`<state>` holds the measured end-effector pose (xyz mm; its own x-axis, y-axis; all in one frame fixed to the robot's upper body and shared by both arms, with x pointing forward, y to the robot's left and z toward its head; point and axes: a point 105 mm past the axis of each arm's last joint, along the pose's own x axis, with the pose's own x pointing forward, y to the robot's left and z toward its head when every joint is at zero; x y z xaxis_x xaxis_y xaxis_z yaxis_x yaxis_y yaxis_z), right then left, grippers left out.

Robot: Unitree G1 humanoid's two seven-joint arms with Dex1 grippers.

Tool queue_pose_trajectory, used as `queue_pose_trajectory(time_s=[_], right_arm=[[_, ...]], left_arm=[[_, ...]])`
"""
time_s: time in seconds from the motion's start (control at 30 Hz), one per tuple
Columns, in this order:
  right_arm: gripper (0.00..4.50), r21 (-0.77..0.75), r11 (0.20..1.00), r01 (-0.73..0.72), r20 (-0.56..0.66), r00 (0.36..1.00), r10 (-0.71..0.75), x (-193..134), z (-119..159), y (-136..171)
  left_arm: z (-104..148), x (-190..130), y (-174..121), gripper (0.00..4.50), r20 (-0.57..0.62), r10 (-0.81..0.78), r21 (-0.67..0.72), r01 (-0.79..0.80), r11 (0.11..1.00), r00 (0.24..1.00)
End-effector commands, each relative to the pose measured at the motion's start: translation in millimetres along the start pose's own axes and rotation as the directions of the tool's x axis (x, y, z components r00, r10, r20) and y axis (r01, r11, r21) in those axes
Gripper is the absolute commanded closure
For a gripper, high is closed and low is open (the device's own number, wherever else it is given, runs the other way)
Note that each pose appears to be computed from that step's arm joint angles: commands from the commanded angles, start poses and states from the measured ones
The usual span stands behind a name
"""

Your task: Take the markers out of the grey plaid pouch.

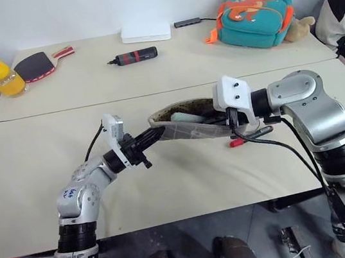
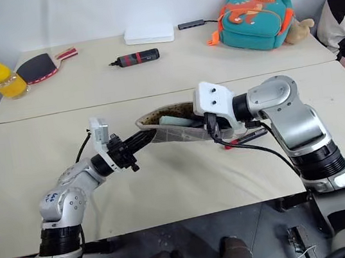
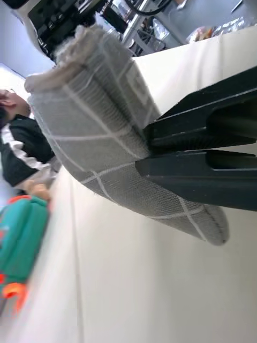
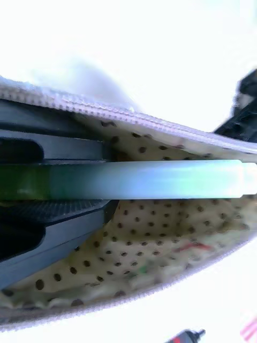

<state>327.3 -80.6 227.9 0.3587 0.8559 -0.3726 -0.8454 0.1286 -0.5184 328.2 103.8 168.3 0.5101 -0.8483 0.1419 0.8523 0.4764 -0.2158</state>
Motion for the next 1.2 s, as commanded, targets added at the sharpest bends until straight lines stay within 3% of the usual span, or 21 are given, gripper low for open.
queue_pose_trajectory(time_s=[0.03, 0.2, 0.33, 0.53, 0.73, 0.93, 1.2], right_arm=[[4.04, -0.059, 0.997, 0.044, 0.101, 0.994, -0.038, -4.3, 25.8, -3.5], [4.04, -0.049, 0.997, 0.059, 0.105, 0.993, -0.053, -1.0, 21.0, -2.4], [4.04, -0.066, 0.997, 0.034, 0.041, 0.999, -0.031, 2.2, 4.0, 4.4], [4.04, -0.021, 1.000, 0.020, 0.172, 0.985, -0.016, 6.8, 16.6, 12.7], [4.04, -0.039, 0.997, 0.073, 0.130, 0.989, -0.067, 6.5, -3.2, 8.2], [4.04, -0.004, 0.995, 0.099, 0.235, 0.967, -0.095, -2.8, 2.5, 8.8], [4.04, -0.002, 0.994, 0.112, 0.254, 0.961, -0.108, -15.0, -8.0, 14.8]], left_arm=[[-7.2, 1.0, -4.7, 4.50, -0.029, -0.022, 0.009, 0.022, 1.000, 0.999], [-6.8, 1.6, -8.3, 4.50, -0.023, -0.033, -0.005, 0.033, 0.999, 0.999], [-8.2, 0.7, -11.1, 4.50, -0.025, -0.043, -0.018, 0.042, 0.999, 0.999], [-9.3, -1.4, -11.4, 4.50, -0.026, -0.038, -0.019, 0.037, 0.999, 0.999], [-9.3, -2.8, -12.5, 4.50, -0.028, -0.038, -0.027, 0.037, 0.999, 0.999], [-9.4, -6.0, -11.6, 4.50, -0.037, -0.030, -0.021, 0.029, 0.999, 0.999], [-5.9, -13.0, -2.7, 4.50, -0.049, 0.002, 0.019, -0.002, 1.000, 0.999]])
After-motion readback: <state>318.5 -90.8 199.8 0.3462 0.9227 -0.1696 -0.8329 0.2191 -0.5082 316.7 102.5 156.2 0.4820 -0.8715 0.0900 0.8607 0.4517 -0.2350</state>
